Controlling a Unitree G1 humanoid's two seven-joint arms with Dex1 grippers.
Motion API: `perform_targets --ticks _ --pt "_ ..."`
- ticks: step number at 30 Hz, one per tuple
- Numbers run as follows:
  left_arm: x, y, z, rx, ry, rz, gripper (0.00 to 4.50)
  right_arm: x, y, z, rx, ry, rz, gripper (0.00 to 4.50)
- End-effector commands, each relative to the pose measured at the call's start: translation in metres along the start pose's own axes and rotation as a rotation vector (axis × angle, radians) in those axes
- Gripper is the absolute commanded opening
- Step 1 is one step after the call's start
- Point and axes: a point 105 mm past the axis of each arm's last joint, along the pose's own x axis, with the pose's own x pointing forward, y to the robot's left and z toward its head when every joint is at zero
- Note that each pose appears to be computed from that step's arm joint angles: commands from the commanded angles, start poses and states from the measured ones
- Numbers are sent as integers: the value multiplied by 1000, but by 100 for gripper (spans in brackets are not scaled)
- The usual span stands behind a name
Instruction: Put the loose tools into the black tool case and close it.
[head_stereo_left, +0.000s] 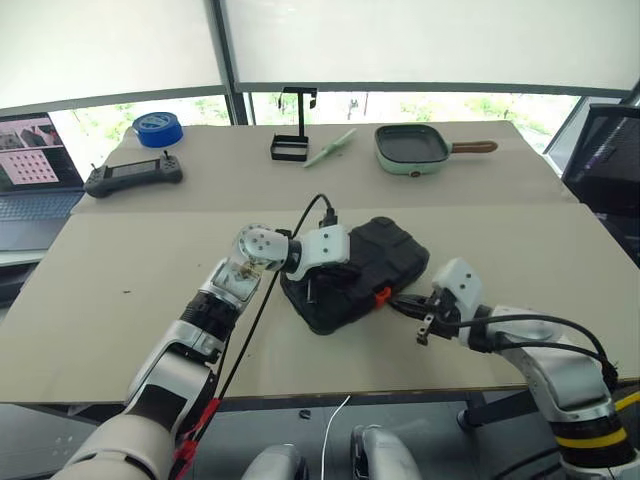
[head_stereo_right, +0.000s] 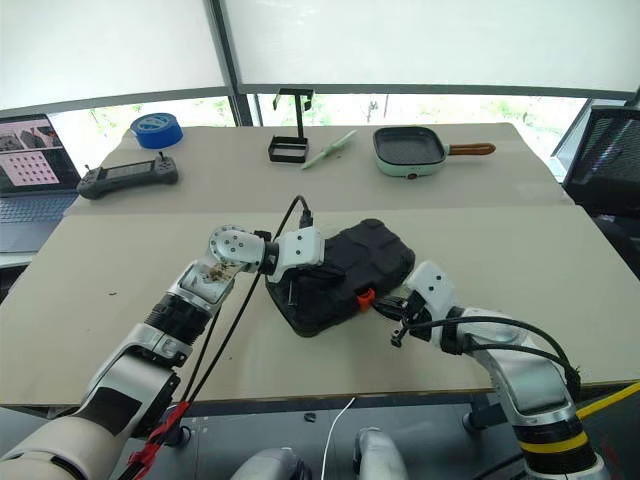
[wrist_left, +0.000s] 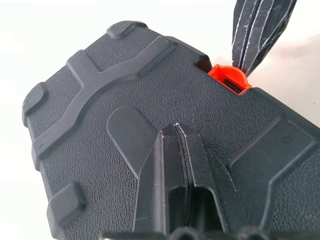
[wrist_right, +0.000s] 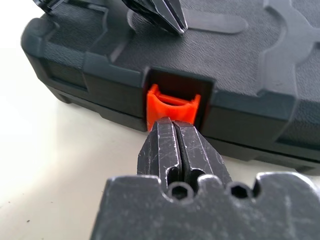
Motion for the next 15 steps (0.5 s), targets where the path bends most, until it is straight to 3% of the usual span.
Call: perform_targets --ticks 1,7,8,10,15 --pt "7 -19 -27 -56 85 -57 3 2 4 21 -55 -62 12 0" --pt "-7 -18 -37 -128 88 -27 3 -15 4 20 -57 -42 23 0" --pt "-13 -18 -38 -157 83 -19 27 -20 4 19 -51 -35 27 0" --pt "-43 -15 -40 -233 49 17 73 -36 4 20 -38 -22 60 58" --pt "-124 -21 -50 -393 43 98 244 -75 8 24 -12 20 178 217"
